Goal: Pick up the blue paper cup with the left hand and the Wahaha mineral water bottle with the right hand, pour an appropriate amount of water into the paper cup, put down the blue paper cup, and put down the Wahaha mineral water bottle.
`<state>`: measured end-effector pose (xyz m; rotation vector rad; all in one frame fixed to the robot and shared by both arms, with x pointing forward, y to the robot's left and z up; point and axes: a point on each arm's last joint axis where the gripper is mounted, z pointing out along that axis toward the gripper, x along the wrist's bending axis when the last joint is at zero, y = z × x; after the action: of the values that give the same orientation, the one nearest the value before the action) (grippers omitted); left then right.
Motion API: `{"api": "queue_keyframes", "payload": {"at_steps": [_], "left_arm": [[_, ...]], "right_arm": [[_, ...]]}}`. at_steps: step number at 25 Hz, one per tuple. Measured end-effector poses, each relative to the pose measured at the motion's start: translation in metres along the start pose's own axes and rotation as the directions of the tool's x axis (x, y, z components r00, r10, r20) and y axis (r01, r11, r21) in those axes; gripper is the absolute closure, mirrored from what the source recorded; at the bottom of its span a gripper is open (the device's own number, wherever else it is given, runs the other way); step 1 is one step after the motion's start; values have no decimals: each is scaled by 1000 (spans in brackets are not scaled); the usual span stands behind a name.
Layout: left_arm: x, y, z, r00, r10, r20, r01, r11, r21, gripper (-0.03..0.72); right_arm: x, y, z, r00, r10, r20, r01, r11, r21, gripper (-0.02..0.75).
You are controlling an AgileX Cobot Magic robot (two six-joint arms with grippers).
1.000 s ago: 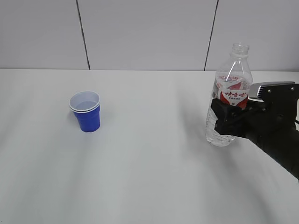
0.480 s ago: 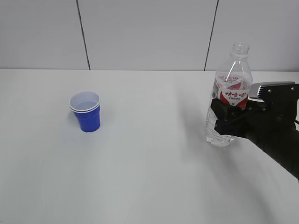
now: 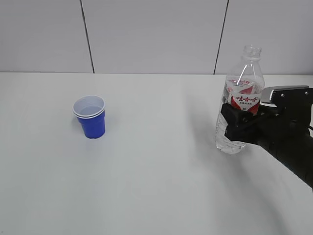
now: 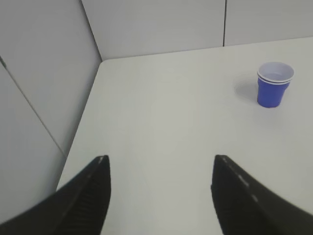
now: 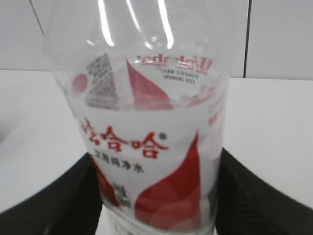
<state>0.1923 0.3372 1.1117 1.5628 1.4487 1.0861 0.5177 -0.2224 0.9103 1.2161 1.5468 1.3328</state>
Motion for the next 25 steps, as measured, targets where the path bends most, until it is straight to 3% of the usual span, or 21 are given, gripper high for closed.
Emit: {"api": "queue_keyframes", "payload": {"at_steps": [5, 12, 25], "left_arm": [[-8, -5, 5, 997, -17, 78, 14, 999, 34, 198], [-24, -29, 42, 991, -11, 131, -8, 989, 148, 198], [-36, -33, 55, 973, -56, 225, 29, 992, 124, 198]], "right_arm": [[0, 1, 0, 1000, -2, -4, 2, 1000, -4, 288], [0, 1, 0, 1000, -2, -4, 2, 1000, -4, 288], [0, 0, 0, 1000, -2, -4, 2, 1000, -2, 288]]}}
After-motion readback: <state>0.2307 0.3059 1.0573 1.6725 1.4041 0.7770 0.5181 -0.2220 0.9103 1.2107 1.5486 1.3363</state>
